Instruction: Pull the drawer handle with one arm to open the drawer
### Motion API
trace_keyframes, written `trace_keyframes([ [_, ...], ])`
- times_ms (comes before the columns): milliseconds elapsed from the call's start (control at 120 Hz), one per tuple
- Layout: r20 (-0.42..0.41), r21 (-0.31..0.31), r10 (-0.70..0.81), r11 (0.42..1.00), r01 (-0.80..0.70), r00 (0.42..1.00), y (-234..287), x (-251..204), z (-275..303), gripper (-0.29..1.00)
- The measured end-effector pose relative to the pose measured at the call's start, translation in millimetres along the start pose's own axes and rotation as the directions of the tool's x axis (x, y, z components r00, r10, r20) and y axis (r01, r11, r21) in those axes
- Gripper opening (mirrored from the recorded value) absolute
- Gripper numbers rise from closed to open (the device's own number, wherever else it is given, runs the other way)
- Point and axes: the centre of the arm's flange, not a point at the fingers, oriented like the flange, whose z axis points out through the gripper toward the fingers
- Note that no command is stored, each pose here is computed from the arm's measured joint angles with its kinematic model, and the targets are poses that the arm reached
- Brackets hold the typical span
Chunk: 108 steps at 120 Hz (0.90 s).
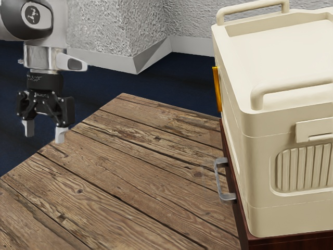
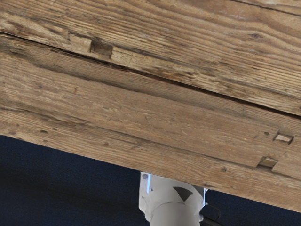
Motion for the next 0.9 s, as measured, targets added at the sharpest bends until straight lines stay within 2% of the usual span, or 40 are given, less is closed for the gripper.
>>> trace_keyframes([
  [150, -0.243, -0.014, -0.002, 1.0, -0.002, 0.97, -11, 31, -17, 0.7],
  [242, -0.516, -0.031, -0.02, 0.999, 0.005, 0.856, -17, -63, -91, 0.7],
  [292, -0.575, -0.023, -0.001, 1.0, -0.016, 0.818, -6, -91, -105, 0.7],
  [333, -0.592, 0.017, 0.092, 0.995, -0.101, 0.8, 34, -99, -110, 0.7],
  [392, -0.584, 0.12, 0.307, 0.948, -0.294, 0.751, 114, -94, -106, 0.7],
  [458, -0.532, 0.227, 0.525, 0.844, -0.486, 0.664, 189, -69, -88, 0.7],
  [567, -0.424, 0.386, 0.794, 0.594, -0.706, 0.436, 280, -62, -53, 0.7],
  [658, -0.298, 0.477, 0.925, 0.358, -0.803, 0.236, 333, -61, -5, 0.7],
  [750, -0.225, 0.534, 0.969, 0.207, -0.82, 0.098, 341, -41, 23, 0.7],
  [792, -0.206, 0.559, 0.977, 0.162, -0.813, 0.052, 333, -33, 28, 0.7],
  [825, -0.201, 0.578, 0.979, 0.148, -0.802, 0.036, 314, -27, 29, 0.7],
  [900, -0.233, 0.611, 0.968, 0.216, -0.762, 0.088, 228, 4, 18, 0.7],
])
